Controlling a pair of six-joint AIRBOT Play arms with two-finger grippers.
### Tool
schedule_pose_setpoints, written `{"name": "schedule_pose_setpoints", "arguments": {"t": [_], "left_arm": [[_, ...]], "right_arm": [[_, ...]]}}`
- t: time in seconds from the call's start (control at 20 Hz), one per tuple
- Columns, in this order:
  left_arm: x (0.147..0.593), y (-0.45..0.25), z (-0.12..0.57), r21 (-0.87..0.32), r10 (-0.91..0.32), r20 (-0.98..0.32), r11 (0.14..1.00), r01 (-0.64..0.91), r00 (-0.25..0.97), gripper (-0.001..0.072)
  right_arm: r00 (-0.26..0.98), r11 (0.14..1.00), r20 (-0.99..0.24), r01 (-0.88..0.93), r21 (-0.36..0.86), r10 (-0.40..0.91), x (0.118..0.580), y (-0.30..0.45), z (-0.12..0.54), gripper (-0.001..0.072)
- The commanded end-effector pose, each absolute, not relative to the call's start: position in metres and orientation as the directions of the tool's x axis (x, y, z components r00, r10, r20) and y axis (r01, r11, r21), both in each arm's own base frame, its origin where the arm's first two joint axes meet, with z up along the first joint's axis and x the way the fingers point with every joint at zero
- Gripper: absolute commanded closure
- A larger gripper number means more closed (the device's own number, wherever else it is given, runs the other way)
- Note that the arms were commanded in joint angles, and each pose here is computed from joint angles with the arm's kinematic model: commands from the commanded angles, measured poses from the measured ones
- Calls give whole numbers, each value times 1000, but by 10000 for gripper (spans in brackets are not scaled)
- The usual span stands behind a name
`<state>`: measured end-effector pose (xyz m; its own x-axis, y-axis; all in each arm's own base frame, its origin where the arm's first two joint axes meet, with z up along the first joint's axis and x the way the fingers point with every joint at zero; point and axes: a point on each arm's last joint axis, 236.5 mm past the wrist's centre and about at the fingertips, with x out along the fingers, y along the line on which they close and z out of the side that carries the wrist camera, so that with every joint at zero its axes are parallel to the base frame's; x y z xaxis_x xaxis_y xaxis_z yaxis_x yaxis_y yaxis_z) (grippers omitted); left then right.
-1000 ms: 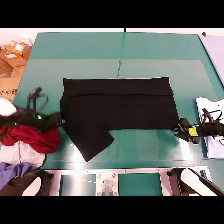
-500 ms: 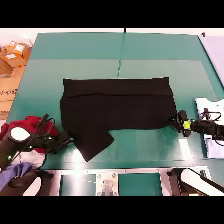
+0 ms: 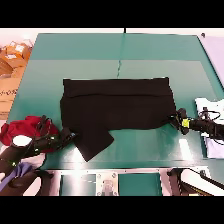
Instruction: Fold the shirts.
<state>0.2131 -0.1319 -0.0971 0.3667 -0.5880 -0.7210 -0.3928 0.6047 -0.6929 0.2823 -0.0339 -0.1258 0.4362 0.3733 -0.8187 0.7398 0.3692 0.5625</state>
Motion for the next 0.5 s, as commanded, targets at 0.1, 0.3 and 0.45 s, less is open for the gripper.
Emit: {"name": "schedule_pose_setpoints", "arguments": {"t": [0.1,0.3,0.45], "left_arm": [[208,-134,-104,-705,-595,-709,585,-401,378,188],[210,-141,-99,-738,-624,-675,561,-376,394,542],[199,-158,-87,-777,-696,-627,528,-344,350,682]], "right_arm": [[399,412,-835,735,538,378,274,-33,-130,347],[392,415,-832,731,541,392,272,-30,-129,369],[372,474,-821,681,559,433,269,-22,-124,653]]}}
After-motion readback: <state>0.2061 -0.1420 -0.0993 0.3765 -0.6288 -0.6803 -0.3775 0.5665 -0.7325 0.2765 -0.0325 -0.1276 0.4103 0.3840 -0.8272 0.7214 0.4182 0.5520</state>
